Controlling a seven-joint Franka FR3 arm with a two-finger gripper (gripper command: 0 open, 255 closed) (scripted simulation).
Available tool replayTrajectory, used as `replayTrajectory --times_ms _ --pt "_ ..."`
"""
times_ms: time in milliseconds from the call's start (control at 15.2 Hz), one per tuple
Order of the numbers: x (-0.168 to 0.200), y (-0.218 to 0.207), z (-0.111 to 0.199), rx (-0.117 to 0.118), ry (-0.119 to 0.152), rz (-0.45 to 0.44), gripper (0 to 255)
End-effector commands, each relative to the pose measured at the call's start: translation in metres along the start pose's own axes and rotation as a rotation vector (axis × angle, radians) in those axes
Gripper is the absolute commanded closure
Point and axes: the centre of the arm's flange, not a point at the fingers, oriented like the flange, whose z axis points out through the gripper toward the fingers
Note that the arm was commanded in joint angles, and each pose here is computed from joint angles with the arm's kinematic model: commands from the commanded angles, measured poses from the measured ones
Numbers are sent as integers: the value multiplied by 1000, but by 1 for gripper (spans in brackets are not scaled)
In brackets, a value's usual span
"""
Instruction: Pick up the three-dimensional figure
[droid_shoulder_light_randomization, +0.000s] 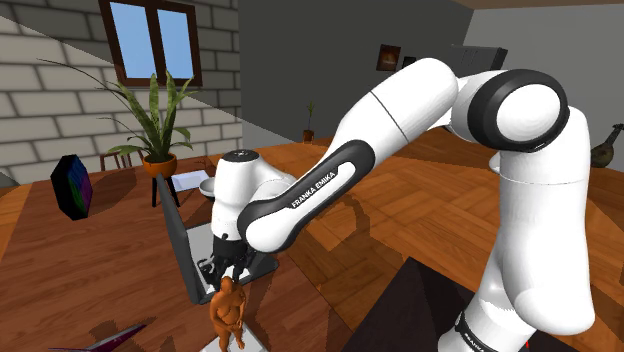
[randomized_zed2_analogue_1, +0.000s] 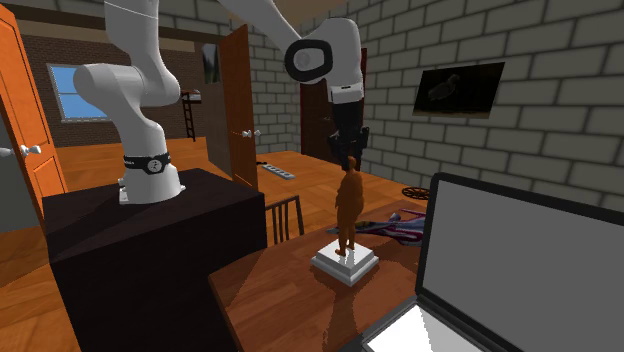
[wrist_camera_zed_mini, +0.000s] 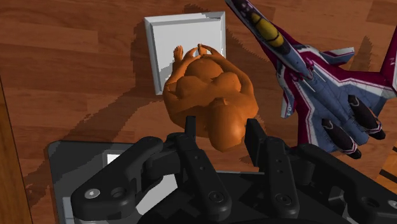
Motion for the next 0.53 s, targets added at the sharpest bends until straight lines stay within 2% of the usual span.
replayTrajectory --times_ms 0,462 --pt "0 0 0 0 0 0 255" --pt "0 -1 -5 0 0 0 255"
